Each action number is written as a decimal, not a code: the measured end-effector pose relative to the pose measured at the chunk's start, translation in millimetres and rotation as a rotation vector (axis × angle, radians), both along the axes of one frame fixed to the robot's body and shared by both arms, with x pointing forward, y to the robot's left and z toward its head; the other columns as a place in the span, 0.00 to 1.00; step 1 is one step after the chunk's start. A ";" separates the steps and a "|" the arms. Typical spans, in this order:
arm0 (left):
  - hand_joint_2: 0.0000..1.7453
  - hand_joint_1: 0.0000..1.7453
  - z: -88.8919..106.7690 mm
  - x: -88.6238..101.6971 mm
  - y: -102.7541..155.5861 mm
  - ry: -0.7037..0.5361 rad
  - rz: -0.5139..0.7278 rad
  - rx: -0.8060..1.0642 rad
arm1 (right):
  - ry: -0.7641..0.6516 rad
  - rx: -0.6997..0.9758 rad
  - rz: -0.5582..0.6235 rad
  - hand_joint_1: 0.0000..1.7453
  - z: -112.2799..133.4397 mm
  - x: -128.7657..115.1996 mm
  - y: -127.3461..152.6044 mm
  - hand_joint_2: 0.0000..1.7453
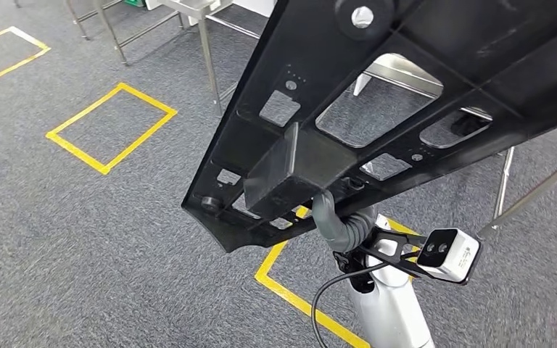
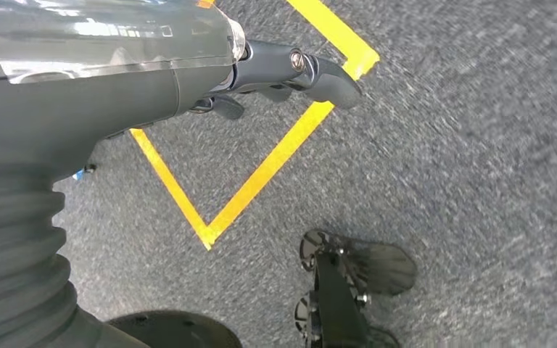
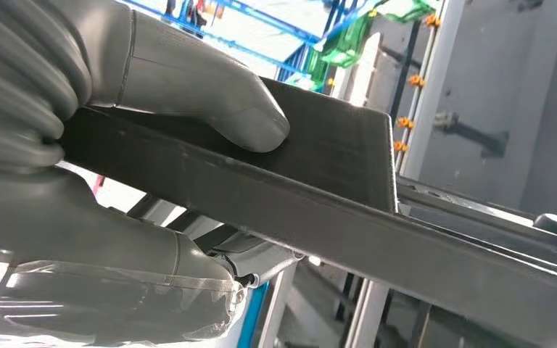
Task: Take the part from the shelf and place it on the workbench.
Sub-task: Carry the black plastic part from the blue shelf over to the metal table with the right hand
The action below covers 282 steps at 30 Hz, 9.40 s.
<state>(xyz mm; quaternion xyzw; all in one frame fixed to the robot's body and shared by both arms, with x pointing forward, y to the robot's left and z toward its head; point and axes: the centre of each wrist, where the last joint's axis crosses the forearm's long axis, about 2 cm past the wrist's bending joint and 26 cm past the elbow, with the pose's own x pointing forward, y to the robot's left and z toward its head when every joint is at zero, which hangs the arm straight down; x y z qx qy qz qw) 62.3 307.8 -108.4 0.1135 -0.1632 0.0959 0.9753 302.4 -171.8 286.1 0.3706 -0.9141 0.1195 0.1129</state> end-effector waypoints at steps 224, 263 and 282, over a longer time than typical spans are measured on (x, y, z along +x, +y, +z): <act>1.00 0.00 -0.5 -4.4 8.2 -0.027 -0.006 -0.008 | 0.084 0.069 -0.099 1.00 -17.3 -6.3 -12.6 1.00; 1.00 0.00 -0.2 -3.3 10.4 -0.027 0.008 -0.003 | 0.060 0.117 -0.119 1.00 -7.4 -7.2 -16.1 1.00; 1.00 0.00 -0.2 -2.2 7.9 -0.034 0.007 -0.014 | 0.063 0.121 -0.120 1.00 -5.2 -3.2 -12.9 1.00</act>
